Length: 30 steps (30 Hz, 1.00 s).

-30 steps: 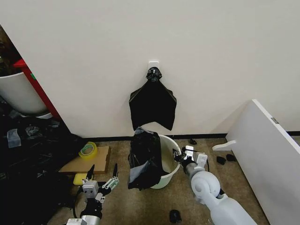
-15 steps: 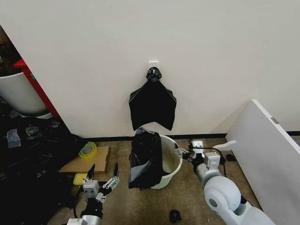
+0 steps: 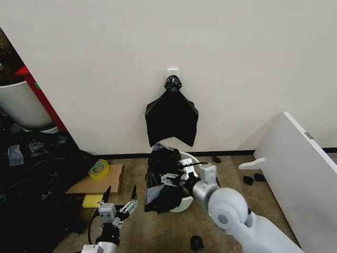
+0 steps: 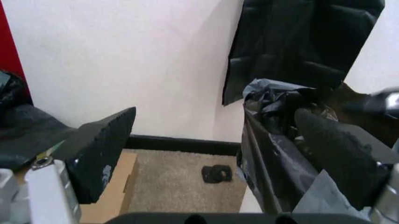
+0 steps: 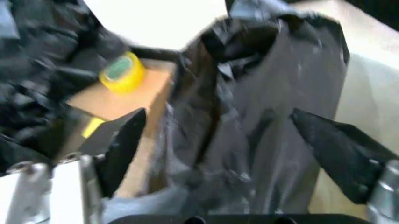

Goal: Place the garbage bag over the trash bin.

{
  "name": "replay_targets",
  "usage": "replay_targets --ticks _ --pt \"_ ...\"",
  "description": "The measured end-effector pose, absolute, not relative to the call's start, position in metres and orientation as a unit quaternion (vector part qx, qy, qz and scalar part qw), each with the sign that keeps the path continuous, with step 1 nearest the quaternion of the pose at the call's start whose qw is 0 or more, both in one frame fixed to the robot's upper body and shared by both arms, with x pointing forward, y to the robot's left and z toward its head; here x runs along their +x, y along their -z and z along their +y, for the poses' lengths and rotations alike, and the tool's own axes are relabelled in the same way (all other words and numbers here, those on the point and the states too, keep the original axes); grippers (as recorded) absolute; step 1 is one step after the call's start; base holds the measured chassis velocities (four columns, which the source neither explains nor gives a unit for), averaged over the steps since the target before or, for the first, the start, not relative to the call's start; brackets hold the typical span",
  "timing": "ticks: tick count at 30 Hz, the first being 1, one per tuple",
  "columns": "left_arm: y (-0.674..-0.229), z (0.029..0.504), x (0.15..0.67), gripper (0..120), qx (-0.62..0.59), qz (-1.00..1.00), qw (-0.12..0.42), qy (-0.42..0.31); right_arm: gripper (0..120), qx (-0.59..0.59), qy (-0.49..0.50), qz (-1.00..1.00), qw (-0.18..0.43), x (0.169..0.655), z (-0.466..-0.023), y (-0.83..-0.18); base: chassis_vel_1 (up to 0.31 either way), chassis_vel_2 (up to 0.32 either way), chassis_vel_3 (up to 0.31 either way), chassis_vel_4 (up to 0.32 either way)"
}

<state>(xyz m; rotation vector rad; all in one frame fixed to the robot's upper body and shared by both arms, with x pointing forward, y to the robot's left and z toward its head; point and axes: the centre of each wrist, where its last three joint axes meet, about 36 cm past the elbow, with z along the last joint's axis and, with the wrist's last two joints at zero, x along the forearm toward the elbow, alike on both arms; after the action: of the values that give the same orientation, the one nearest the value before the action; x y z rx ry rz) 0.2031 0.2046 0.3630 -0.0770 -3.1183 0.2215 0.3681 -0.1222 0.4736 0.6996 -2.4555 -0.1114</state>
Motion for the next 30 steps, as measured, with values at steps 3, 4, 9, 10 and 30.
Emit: replay_targets --ticks 3,4,9,10,30 --pt "-0.363 0.204 0.205 100 -0.025 -0.997 0.006 -0.072 71 0.256 0.021 -0.922 0.29 0.369 -0.122 -0.468 0.0 0.0 0.0 0.0" --pt "-0.362 0.204 0.205 100 -0.025 -0.997 0.006 -0.072 66 0.255 0.017 -0.923 0.289 0.37 -0.121 -0.467 0.0 0.0 0.0 0.0" --pt "-0.357 0.202 0.205 100 -0.023 -0.997 0.01 -0.074 50 0.25 0.0 -0.928 0.275 0.369 -0.118 -0.462 0.0 0.0 0.0 0.0" --pt "-0.356 0.202 0.205 100 -0.023 -0.997 0.01 -0.074 47 0.249 -0.002 -0.929 0.274 0.369 -0.118 -0.461 0.0 0.0 0.0 0.0" --pt "-0.38 0.191 0.209 100 -0.042 -0.995 0.021 -0.088 0 0.271 -0.054 -0.94 0.198 0.378 -0.146 -0.445 0.0 0.0 0.0 0.0"
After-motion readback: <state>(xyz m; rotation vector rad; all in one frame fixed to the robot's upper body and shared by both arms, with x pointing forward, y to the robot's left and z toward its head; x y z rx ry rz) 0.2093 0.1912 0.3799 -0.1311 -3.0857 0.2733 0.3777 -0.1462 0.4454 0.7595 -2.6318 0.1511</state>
